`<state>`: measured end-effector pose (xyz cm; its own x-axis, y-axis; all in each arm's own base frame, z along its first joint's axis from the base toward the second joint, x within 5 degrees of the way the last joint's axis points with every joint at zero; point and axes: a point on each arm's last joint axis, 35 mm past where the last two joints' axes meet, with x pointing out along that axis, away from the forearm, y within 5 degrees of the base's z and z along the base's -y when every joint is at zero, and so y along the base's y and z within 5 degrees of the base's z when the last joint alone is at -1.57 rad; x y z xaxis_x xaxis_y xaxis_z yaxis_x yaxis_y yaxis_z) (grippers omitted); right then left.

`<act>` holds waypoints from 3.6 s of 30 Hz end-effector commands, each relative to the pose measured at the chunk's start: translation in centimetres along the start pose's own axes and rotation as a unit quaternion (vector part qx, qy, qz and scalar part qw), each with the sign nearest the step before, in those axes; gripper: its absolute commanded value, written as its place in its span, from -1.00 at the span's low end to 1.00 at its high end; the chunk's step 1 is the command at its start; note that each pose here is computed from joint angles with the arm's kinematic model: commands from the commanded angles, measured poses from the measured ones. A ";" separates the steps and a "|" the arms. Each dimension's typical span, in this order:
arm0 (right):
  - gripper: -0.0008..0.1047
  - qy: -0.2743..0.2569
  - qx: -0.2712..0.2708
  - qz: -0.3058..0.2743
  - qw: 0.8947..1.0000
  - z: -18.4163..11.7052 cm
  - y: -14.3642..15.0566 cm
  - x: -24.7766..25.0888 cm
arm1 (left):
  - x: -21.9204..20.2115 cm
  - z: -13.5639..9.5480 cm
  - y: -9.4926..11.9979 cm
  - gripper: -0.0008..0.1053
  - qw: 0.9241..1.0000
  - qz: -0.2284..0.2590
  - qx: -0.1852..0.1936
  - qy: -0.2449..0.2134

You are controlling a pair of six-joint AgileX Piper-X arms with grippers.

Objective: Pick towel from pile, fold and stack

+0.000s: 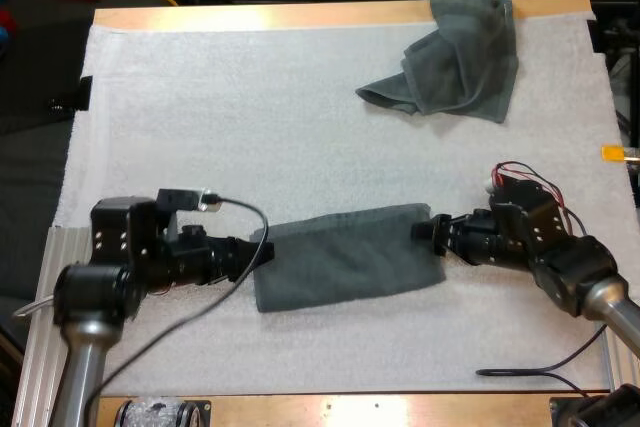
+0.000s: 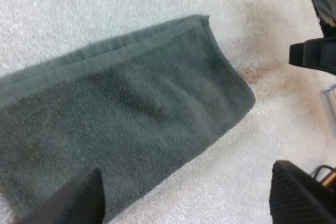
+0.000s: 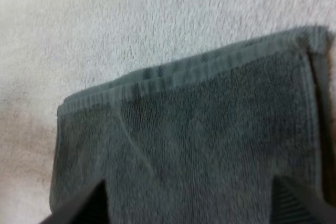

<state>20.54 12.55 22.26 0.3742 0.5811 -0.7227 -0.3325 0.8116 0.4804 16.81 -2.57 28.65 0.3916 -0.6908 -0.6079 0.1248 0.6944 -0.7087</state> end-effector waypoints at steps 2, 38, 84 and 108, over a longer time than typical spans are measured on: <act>0.30 0.000 -0.013 -0.006 1.000 0.0 0.1 -0.9 | -1.0 -0.8 -0.7 0.22 1.000 0.004 0.011 -0.012; 0.29 -0.057 0.003 -0.124 0.991 0.0 -4.5 -7.1 | -5.7 -6.1 -3.9 0.28 0.995 -0.039 0.045 -0.077; 0.29 0.100 0.057 0.114 0.987 -0.4 -10.2 7.2 | -5.7 -6.6 -3.8 0.30 0.997 -0.045 0.023 -0.058; 0.13 0.177 0.085 0.132 0.972 -2.5 -6.5 10.7 | -5.7 -6.6 -3.8 0.30 0.997 -0.045 0.023 -0.056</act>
<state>25.51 13.25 11.33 0.0321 0.7523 -0.6581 -0.2726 0.6401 0.7183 8.25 -2.59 32.28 0.4776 -0.7167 -0.5082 0.1978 0.6513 -0.7326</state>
